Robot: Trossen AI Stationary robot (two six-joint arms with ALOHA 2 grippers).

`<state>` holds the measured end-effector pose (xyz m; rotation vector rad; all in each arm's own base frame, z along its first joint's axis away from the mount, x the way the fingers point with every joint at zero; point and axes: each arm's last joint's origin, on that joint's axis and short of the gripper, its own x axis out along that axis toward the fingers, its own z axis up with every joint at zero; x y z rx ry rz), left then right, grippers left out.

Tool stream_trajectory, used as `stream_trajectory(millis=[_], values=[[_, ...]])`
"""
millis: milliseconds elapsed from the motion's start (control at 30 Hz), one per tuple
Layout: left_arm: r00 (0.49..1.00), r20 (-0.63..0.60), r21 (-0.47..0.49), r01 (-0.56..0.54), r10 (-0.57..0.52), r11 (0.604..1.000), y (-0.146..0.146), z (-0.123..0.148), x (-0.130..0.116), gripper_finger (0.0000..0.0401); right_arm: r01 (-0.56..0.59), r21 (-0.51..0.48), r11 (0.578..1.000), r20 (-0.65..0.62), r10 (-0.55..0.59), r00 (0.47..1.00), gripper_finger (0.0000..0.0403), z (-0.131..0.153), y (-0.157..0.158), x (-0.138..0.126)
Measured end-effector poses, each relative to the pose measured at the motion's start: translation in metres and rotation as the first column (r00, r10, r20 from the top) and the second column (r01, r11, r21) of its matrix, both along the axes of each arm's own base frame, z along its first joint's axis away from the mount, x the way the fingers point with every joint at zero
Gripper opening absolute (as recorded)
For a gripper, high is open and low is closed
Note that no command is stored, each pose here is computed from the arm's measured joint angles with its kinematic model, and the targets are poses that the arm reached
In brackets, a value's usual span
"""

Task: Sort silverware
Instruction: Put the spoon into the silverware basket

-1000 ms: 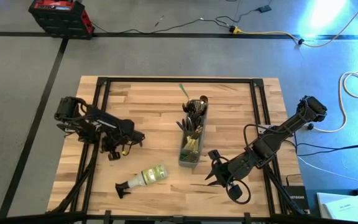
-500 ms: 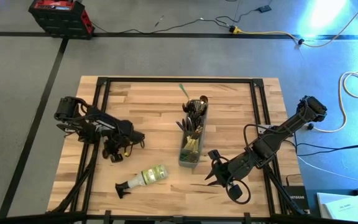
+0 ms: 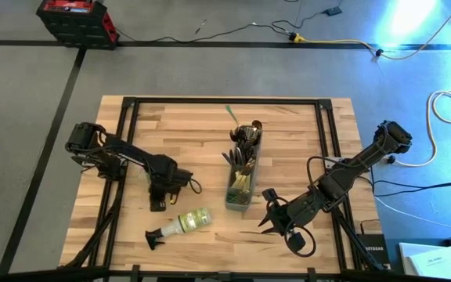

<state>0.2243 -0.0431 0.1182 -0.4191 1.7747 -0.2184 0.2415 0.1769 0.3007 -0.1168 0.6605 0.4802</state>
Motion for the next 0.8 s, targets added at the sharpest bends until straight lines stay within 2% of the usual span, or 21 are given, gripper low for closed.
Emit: stream_trajectory(millis=[167,300,400,667,800], values=[[0.977,0.183,0.034,0.109,-0.113,0.994,-0.011,0.010,0.021,0.0000,0.000,0.000,1.000,0.000,0.000,1.000,0.0076,0.000,0.000,0.000],[0.947,0.249,0.124,0.176,-0.202,0.977,-0.019,0.020,0.031,0.0000,0.000,-0.001,1.000,-0.001,0.000,1.000,0.0076,0.000,0.000,0.000],[0.933,0.253,0.219,0.203,-0.257,0.954,-0.023,0.029,0.035,0.0000,0.000,-0.004,1.000,-0.006,0.000,1.000,0.0076,-0.001,0.000,0.000],[0.917,0.232,0.438,0.200,-0.325,0.877,-0.029,0.054,0.029,0.0000,0.000,-0.004,1.000,-0.005,0.000,1.000,0.0076,0.000,0.000,0.000],[0.888,0.231,0.569,0.208,-0.397,0.795,-0.031,0.065,0.023,0.0000,0.000,-0.005,1.000,-0.006,0.000,1.000,0.0076,-0.001,0.000,0.000]])
